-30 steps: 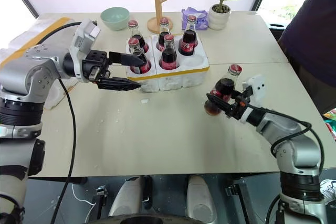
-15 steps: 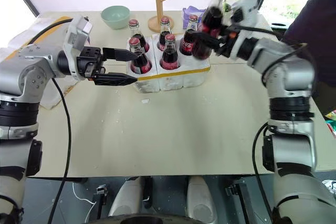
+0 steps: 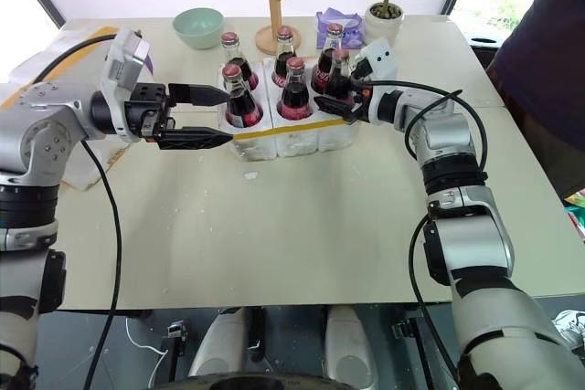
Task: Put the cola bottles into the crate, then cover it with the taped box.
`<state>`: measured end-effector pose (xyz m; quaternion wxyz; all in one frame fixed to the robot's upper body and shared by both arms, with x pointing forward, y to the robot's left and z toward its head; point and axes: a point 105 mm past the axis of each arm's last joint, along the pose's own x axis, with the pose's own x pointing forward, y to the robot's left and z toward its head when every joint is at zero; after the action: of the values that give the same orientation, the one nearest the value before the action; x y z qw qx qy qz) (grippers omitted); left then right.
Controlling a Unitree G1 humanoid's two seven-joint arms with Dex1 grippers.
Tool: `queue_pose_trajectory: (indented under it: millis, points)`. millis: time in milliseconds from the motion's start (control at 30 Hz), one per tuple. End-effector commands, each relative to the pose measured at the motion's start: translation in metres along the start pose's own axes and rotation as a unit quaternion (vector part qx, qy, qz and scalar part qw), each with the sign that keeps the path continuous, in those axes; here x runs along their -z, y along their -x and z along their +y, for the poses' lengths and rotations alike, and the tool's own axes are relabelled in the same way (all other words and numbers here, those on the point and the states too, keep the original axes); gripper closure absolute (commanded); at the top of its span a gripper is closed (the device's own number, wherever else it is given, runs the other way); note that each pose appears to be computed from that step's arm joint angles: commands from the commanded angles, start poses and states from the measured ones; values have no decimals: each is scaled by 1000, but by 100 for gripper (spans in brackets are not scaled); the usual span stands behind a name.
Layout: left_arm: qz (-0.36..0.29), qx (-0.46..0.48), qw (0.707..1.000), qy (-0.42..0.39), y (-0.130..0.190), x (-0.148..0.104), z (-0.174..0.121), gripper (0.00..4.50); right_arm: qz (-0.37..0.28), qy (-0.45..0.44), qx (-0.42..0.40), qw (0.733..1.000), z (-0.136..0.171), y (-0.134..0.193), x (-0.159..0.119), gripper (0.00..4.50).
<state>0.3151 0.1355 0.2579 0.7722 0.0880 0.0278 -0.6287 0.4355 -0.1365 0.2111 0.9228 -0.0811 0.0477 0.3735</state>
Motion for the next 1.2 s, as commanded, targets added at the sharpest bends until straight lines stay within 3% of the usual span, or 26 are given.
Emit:
queue_pose_trajectory:
  millis: [33,200,367,533,667,733,933,1200]
  points:
    - [-4,-22,999,-23,17,-13,-3,0,-24,32,-6,999,-2,14,-21,5]
    - [49,-128,990,-28,91,-28,-7,0,-68,84,-52,993,6,92,-76,5]
    - [95,-214,972,-12,154,-44,-22,0,-69,82,-75,991,17,135,-95,5]
    - [153,-273,948,52,207,-38,-45,0,-51,110,-98,988,35,151,-96,5]
    - [280,-357,889,66,263,-7,-52,0,-66,127,-145,979,56,164,-109,5]
    - [310,-388,865,72,283,1,-50,0,-78,128,-156,976,62,166,-117,5]
    - [336,-449,822,95,312,24,-29,0,-114,147,-188,964,79,164,-141,5]
    - [350,-439,817,129,300,54,10,0,-123,175,-215,953,102,161,-153,5]
